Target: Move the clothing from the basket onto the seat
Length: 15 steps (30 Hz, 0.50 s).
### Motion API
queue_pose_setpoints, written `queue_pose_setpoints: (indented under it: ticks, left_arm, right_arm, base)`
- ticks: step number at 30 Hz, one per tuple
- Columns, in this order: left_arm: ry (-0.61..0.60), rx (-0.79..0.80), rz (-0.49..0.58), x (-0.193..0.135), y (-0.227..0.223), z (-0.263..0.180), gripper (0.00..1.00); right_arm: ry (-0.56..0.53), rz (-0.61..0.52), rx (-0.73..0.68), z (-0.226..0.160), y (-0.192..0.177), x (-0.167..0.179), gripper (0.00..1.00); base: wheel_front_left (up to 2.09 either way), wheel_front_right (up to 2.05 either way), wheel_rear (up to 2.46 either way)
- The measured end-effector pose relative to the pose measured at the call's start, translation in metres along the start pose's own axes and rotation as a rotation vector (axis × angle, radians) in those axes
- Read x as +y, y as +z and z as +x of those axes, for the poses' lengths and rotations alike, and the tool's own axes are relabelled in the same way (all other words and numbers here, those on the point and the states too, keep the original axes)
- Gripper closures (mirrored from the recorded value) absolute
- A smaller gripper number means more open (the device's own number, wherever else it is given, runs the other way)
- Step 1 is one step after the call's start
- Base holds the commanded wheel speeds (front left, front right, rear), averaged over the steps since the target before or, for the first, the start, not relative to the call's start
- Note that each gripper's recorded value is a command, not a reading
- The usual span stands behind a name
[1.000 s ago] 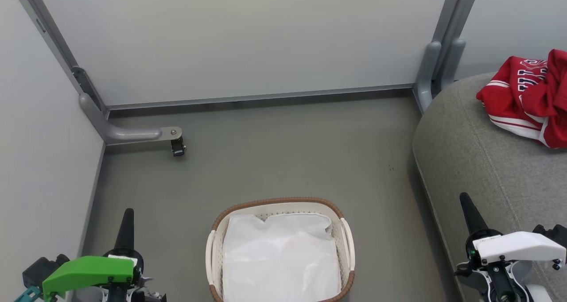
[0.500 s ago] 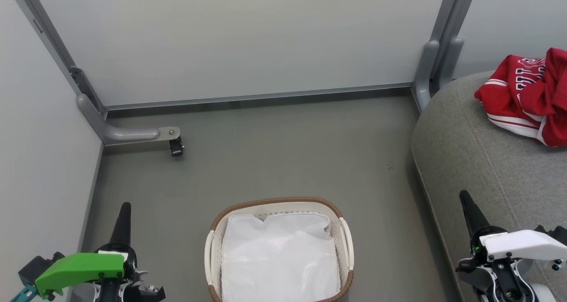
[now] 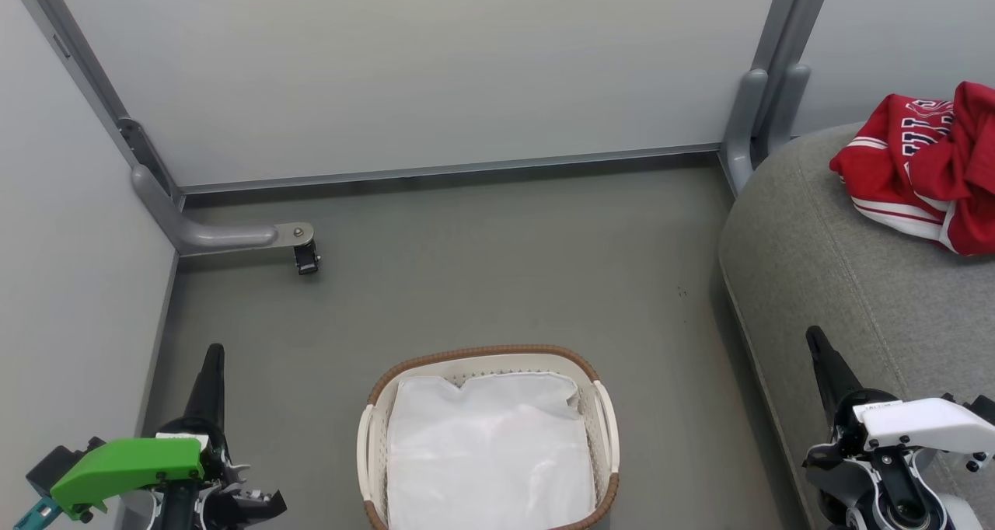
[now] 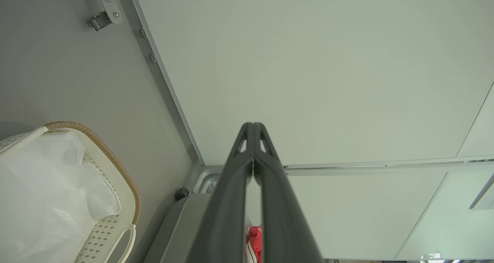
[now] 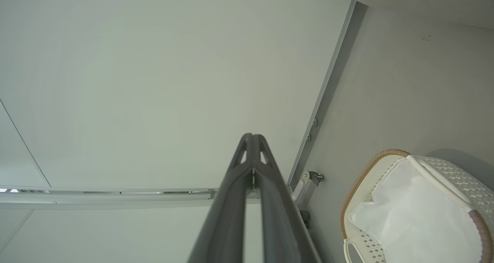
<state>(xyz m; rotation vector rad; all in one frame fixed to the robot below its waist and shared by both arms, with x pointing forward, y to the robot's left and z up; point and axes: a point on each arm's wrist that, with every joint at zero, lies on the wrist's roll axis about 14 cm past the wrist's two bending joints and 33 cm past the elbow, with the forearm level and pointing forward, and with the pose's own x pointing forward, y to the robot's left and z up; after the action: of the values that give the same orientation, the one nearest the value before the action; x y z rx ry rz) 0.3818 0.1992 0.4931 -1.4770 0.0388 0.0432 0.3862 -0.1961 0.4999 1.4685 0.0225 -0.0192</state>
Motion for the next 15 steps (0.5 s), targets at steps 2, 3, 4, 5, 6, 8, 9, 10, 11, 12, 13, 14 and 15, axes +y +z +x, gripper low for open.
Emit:
queue_pose_setpoints:
  ticks: [2,3,4,5,6,8,9,10,11,12,13,14,15]
  left_arm:
    - [-0.007,0.001,-0.01,-0.002,0.0,0.0011,1.0]
    - [-0.01,0.002,-0.018,-0.003,0.0001,0.0016,1.0]
    - [-0.011,0.002,-0.024,-0.0034,0.0001,0.0018,1.0]
    - [-0.013,0.002,-0.032,-0.0036,0.0003,0.0019,1.0]
    - [-0.014,0.001,-0.038,-0.0038,0.0005,0.002,1.0]
    - [-0.017,0.003,-0.047,-0.0046,0.0006,0.0023,1.0]
    - [-0.019,0.004,-0.053,-0.005,0.0006,0.0025,1.0]
    - [-0.021,0.003,-0.06,-0.0056,0.0009,0.0028,1.0]
    - [-0.023,0.003,-0.066,-0.0062,0.001,0.0031,1.0]
    - [-0.025,0.002,-0.07,-0.0066,0.0014,0.0033,1.0]
    - [-0.028,0.005,-0.075,-0.0074,0.0011,0.0037,1.0]
    - [-0.033,0.005,-0.081,-0.0086,0.0013,0.0041,1.0]
    - [-0.036,0.004,-0.088,-0.0094,0.0016,0.0045,1.0]
  right_arm:
    - [0.001,0.014,-0.002,0.0,0.0006,0.0002,1.0]
    - [0.002,0.021,-0.003,0.0,0.0009,0.0004,1.0]
    - [0.003,0.027,0.0,0.0,0.0008,0.0005,1.0]
    - [0.004,0.034,0.0,0.0,0.0009,0.0006,1.0]
    - [0.005,0.041,-0.001,0.0,0.0013,0.0008,1.0]
    - [0.007,0.053,-0.003,0.0001,0.0019,0.0013,1.0]
    - [0.009,0.059,0.0,0.0004,0.0018,0.0018,1.0]
    - [0.011,0.067,0.001,0.0006,0.0019,0.0023,1.0]
    - [0.012,0.074,0.0,0.0007,0.0022,0.0026,1.0]
    - [0.013,0.079,-0.001,0.0008,0.0024,0.0028,1.0]
    - [0.015,0.087,-0.001,0.001,0.0027,0.0033,1.0]
    - [0.017,0.094,-0.002,0.0012,0.0031,0.0039,1.0]
    - [0.018,0.099,-0.002,0.0014,0.0032,0.0043,1.0]
  base:
    - [0.0,0.0,0.0]
    - [0.0,0.0,0.0]
    - [0.0,0.0,0.0]
    - [0.0,0.0,0.0]
    - [0.0,0.0,0.0]
    - [0.0,0.0,0.0]
    - [0.0,0.0,0.0]
    - [0.0,0.0,0.0]
    - [0.0,0.0,0.0]
    - [0.0,0.0,0.0]
    - [0.0,0.0,0.0]
    - [0.0,0.0,0.0]
    - [0.0,0.0,0.0]
